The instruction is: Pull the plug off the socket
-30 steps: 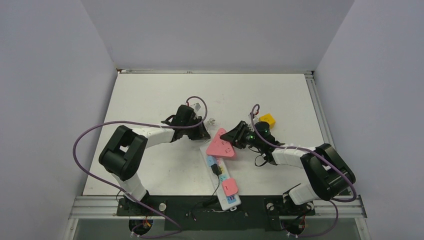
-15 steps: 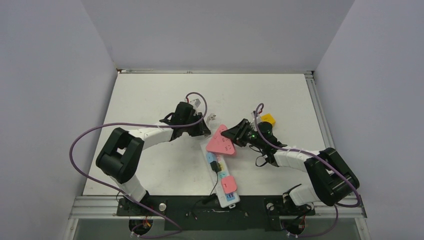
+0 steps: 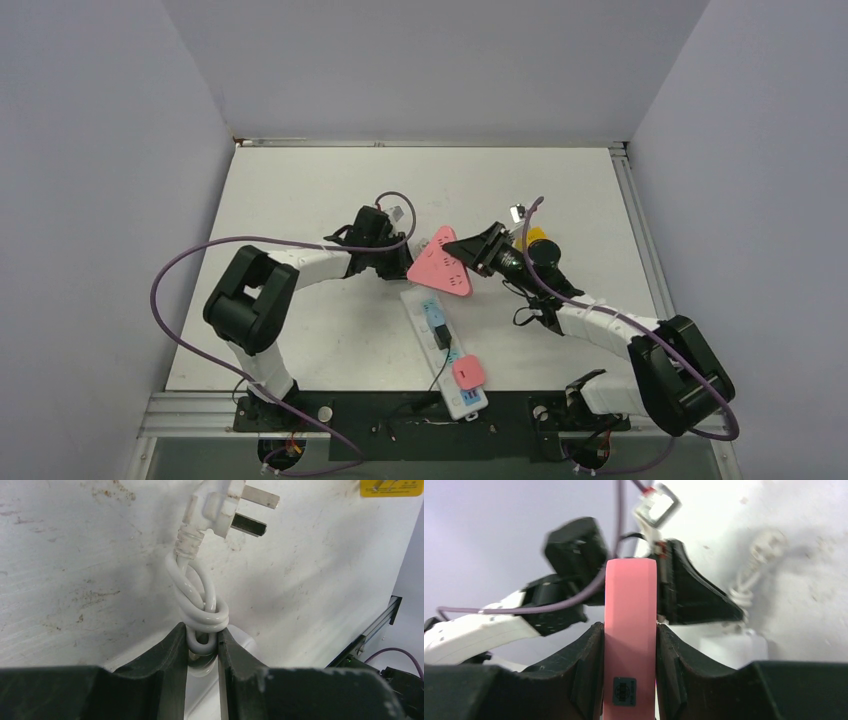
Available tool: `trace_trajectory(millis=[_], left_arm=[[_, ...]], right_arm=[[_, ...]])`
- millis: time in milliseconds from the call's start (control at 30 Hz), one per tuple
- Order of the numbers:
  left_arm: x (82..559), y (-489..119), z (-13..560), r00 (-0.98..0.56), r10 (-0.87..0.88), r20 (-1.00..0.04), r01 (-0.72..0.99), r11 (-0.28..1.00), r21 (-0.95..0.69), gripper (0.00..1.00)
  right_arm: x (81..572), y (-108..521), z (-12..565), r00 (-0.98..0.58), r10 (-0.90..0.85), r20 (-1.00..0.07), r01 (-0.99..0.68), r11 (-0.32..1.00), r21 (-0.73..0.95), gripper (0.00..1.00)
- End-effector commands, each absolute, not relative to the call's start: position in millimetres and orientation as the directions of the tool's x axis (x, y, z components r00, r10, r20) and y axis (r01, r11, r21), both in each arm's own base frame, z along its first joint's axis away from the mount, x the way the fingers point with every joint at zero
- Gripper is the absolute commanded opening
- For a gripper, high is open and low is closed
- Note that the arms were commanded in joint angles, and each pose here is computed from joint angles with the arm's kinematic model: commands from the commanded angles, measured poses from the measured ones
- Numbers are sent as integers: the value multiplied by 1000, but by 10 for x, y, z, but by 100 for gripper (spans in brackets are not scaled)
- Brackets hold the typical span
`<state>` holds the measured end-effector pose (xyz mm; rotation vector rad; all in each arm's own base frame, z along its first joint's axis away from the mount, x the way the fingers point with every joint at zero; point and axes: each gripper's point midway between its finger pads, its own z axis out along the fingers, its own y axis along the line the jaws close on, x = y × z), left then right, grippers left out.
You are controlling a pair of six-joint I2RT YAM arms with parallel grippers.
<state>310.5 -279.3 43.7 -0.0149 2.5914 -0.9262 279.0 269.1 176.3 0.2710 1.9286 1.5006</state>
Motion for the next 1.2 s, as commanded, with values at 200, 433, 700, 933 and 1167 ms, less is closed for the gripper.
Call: trace_trajectory(millis=[200,433,700,933,1167], left_arm=[[3149,-2802,596,-920,-130,-370,148,759,-634,0],[3246,-2733,779,-897,-155,-414,166,749,-641,0],[3315,-2688,989,-869,-154,-471,215,739,-638,0],[3380,-2594,1118,-843,-127,-523,255,761,-596,0],[3367,-2624,1135,-848,-123,-516,263,748,-610,0]], right_arm=[[3000,2396,2508,-547,622,-560,-407,387,827,5],[3177,1699,2351,-422,619,-663,-255,621,741,5],[3188,1387,1838,-468,630,-620,-143,638,756,5],[3139,1196,1396,-472,655,-590,-37,654,756,11],[3138,1016,1150,-436,665,-606,37,686,726,14]])
